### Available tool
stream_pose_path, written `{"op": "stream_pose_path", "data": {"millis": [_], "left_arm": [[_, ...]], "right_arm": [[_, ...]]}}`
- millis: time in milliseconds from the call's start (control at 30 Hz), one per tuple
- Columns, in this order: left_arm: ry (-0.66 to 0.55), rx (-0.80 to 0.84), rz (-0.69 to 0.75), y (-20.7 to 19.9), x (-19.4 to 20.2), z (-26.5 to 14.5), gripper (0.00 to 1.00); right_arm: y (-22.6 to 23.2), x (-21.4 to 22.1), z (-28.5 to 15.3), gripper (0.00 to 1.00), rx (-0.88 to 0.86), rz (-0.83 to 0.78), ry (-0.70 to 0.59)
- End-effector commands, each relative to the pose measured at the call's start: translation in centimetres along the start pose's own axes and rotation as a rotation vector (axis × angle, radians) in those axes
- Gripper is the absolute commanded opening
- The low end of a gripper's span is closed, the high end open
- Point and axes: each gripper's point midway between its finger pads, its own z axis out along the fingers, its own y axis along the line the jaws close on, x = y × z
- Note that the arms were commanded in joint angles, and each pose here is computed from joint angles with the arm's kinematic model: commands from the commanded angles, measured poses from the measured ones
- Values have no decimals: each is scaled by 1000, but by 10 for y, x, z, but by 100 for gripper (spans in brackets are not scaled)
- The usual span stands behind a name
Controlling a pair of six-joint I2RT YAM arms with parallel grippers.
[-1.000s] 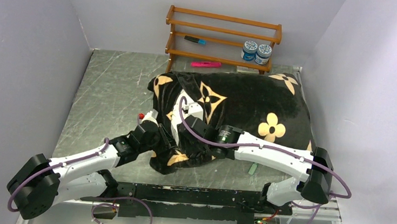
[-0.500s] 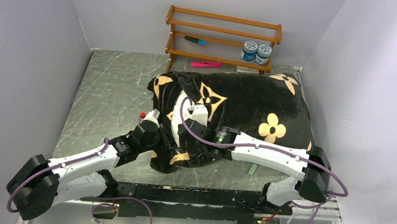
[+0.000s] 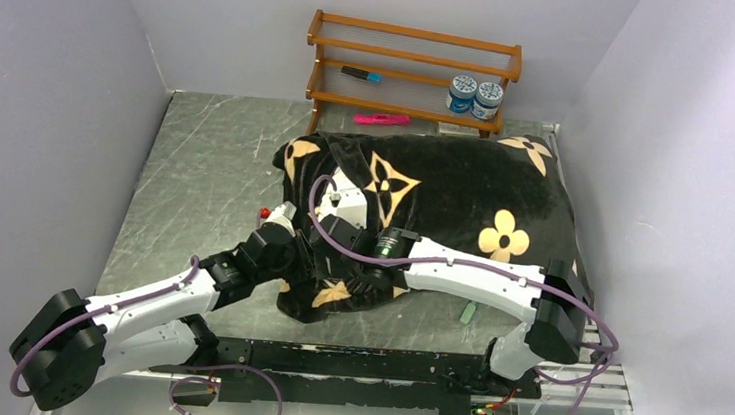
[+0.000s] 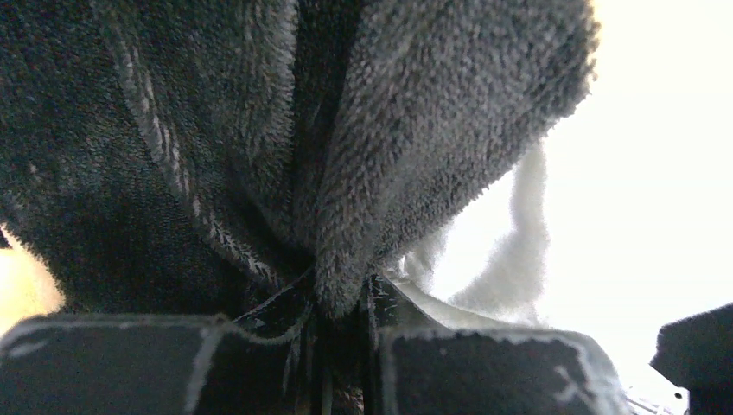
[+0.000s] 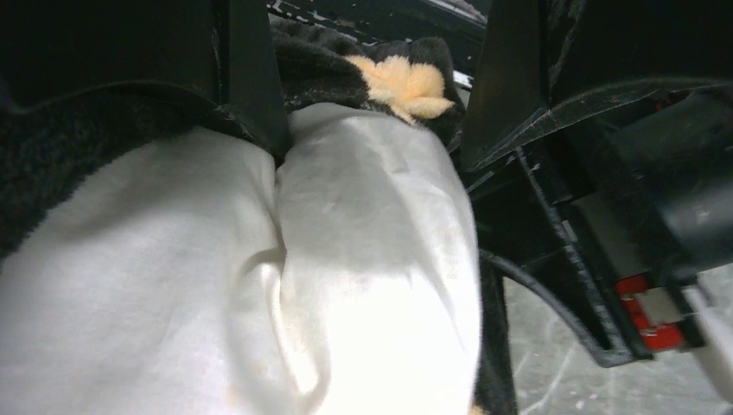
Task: Remove the pillowcase from the pillow
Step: Remove the pillow from the pillowcase.
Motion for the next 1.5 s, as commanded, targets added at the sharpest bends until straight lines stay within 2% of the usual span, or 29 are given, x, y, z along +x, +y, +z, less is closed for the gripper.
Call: {"op": "stream_pose_path", "data": {"millis": [0,167,367,467,667,733,767,1167,1467], "left_arm": [[99,49,21,-10,19,-7,15],[106,43,17,-9,20,-6,15],[109,36,10,-7,21,-5,15],[106,31,6,-6,20,-6,15],[89,27,4,-8,16,-9,15],[82,24,-1,-8,15,-11,15],[79,26,-3,-9,14,-12,15],[68,39,23,-25,9,-25,15],[52,14,43,-27,7,-33,15]], "right_arm": [[-17,1,9,76,113,-10,-14],[-47,23,17,80,214,-36,31],[-56,32,36,77,204,-37,55],[-53,30,47,64,185,-49,57],[-30,6,53,17,58,-30,16],[-20,-7,51,3,6,-16,-8],[-16,-15,50,0,-20,-12,-29],[10,-139,33,0,-160,35,-304],[0,-226,7,0,-191,84,-466]]}}
